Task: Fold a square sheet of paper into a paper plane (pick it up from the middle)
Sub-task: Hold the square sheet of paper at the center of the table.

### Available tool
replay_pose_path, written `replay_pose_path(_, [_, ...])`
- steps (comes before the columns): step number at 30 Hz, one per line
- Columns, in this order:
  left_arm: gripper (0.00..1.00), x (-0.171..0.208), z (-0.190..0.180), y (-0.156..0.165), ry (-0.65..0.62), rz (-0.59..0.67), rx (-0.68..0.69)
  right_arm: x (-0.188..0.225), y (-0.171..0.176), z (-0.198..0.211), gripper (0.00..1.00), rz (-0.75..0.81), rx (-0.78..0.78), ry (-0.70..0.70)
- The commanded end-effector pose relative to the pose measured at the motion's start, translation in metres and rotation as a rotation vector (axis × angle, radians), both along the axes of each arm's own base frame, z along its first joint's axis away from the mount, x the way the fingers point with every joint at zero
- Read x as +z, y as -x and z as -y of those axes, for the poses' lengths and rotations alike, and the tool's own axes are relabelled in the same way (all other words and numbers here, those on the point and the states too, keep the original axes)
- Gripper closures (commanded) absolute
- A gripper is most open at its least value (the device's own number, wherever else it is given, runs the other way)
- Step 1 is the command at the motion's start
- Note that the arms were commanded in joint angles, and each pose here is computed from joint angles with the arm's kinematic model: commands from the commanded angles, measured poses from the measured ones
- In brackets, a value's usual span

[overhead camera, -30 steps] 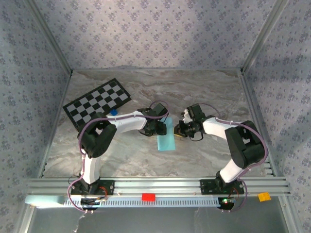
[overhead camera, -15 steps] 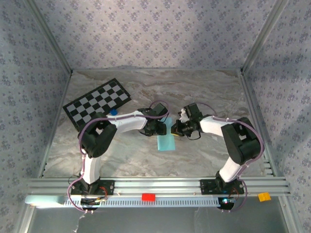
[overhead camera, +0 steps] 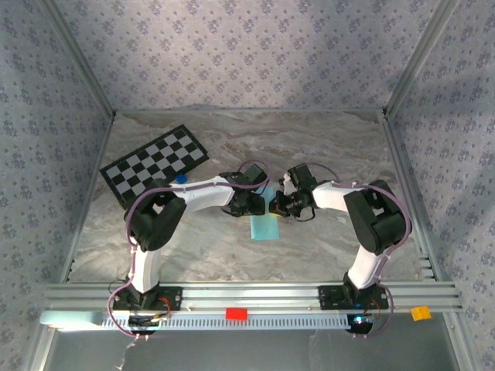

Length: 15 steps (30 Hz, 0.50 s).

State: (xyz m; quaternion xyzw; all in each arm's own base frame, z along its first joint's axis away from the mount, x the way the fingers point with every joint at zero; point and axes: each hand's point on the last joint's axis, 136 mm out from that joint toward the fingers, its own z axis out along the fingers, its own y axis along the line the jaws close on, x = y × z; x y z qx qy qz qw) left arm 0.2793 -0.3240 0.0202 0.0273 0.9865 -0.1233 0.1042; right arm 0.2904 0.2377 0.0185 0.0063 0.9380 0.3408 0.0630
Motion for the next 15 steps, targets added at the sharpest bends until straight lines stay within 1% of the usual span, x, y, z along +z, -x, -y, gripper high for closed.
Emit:
replay_pose_path(1, [0.41,-0.047,0.012,0.013,0.014,-0.067,-0.042,-0.036,0.022,0.028,0.97,-0.074,0.002,0.162])
replay_pose_path(5, [0.4,-0.026,0.019,0.007,0.061,-0.029,-0.025,-0.047,0.028,0.038,0.98,-0.076,0.042,0.224])
replay_pose_path(11, [0.38,0.039,0.022,-0.008,0.177,0.101,0.023,-0.046,0.021,0.042,0.99,-0.044,0.098,0.267])
replay_pose_path(13, [0.33,0.057,0.018,-0.012,0.22,0.136,0.045,-0.046,0.019,0.042,1.0,-0.038,0.104,0.269])
replay_pose_path(15, [0.34,0.071,0.016,-0.013,0.282,0.157,0.06,-0.045,0.018,0.042,1.0,-0.036,0.103,0.27])
